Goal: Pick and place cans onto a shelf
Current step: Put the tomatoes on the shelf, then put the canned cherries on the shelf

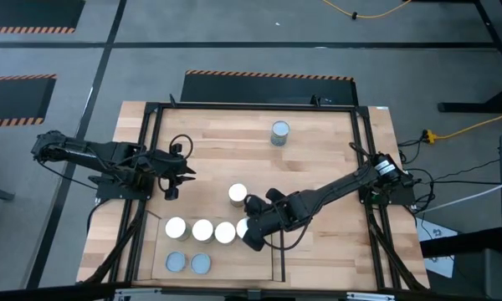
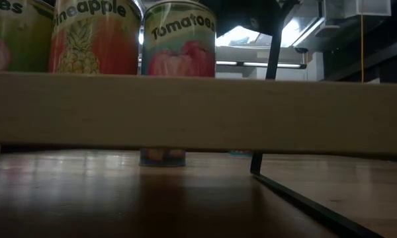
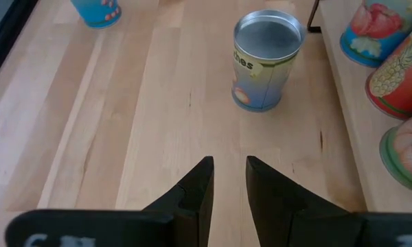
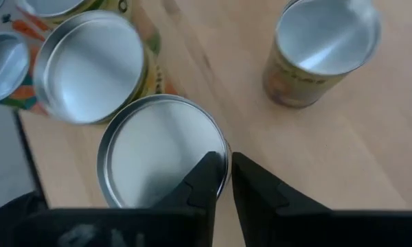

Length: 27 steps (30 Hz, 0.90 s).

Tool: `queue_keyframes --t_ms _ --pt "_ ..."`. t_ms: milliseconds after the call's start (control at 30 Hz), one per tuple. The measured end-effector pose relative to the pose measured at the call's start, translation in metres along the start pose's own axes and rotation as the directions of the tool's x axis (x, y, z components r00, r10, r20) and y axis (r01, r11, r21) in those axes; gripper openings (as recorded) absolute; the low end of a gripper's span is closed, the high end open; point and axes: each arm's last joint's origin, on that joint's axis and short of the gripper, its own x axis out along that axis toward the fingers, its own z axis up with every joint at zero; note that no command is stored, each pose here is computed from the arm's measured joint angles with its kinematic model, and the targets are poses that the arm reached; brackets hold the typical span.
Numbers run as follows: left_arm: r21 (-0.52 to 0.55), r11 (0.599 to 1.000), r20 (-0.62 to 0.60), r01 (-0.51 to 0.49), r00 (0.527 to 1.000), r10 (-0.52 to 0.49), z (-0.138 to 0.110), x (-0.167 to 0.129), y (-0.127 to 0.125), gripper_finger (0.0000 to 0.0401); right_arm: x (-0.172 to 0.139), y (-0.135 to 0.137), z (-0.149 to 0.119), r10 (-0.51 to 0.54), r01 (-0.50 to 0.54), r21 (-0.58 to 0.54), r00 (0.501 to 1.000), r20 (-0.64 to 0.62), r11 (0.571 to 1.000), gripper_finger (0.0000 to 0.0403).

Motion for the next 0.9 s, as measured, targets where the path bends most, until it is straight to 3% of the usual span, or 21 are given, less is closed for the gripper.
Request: queue_keyframes --t_ms 467,900 --pt "0.0 1.0 0.0 0.0 1.0 0.0 0.0 0.0 0.0 0.0079 -0.011 0.0 0.0 0.047 -0.048 -0.018 0.998 -0.047 0.999 0.0051" --pt "0.0 1.0 0.0 0.0 1.0 0.0 0.0 0.0 0.0 0.0079 -0.074 -0.013 0.016 0.138 -0.13 -0.125 0.989 0.052 0.984 0.0051"
